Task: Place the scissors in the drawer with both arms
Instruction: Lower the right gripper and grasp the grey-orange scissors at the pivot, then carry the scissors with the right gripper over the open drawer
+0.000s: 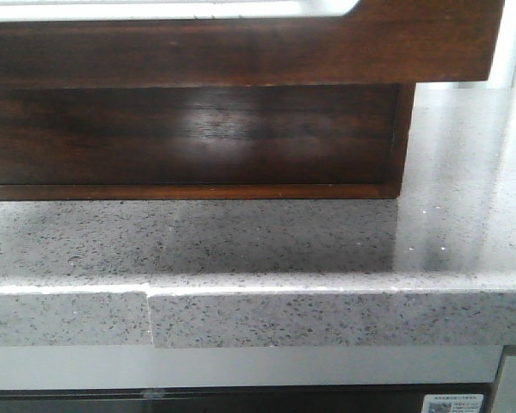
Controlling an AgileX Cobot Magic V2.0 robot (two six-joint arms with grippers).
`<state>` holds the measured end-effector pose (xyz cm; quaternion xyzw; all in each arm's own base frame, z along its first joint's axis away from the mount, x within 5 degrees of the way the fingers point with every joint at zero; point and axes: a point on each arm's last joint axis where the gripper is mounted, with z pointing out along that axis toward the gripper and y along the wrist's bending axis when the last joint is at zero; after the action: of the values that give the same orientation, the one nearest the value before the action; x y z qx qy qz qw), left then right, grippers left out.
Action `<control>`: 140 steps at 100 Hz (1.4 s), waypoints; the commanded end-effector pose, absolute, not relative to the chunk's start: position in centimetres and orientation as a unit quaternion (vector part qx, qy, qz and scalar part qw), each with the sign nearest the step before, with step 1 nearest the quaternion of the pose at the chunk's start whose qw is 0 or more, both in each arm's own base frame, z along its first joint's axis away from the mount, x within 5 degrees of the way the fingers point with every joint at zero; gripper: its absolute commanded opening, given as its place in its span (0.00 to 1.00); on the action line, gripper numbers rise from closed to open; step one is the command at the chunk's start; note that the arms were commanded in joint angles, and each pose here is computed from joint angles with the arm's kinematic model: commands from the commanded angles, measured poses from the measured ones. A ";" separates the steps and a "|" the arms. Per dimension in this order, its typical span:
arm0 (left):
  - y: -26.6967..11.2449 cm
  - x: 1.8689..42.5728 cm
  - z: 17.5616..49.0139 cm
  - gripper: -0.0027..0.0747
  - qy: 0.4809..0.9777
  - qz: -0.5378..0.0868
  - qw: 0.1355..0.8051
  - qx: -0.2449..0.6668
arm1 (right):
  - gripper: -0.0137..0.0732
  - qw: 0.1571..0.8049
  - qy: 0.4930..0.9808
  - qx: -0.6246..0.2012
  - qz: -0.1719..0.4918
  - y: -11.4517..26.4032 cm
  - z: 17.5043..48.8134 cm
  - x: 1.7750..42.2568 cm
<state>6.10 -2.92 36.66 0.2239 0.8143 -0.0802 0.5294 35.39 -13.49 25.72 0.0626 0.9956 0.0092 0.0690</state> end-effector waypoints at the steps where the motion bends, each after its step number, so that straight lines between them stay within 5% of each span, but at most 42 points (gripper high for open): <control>1: -3.0 6.3 38.2 0.49 0.788 -0.088 0.570 0.216 | 0.12 0.122 0.991 0.053 -0.004 -12.9 30.5 34.0; 25: -3.0 6.3 38.2 0.49 0.788 -0.088 0.570 0.216 | 0.12 0.242 0.970 0.014 -0.033 -9.7 39.2 31.8; 44: -3.0 6.3 38.2 0.49 0.788 -0.088 0.570 0.216 | 0.12 0.374 0.923 -0.071 -0.052 -4.3 47.5 28.1; 64: -3.0 6.3 38.2 0.49 0.788 -0.088 0.570 0.216 | 0.12 0.470 0.866 -0.170 -0.033 1.4 52.8 23.8; 115: -3.0 6.3 38.2 0.49 0.788 -0.088 0.570 0.216 | 0.12 0.480 0.716 -0.504 0.059 14.6 53.4 18.4; 140: -3.0 6.3 38.2 0.49 0.788 -0.088 0.570 0.216 | 0.12 0.402 0.696 -0.595 -0.005 19.5 49.8 19.9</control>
<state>6.10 -2.92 36.67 0.2239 0.8142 -0.0802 0.5296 20.17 19.19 49.56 -0.5737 0.7121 0.0379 0.4029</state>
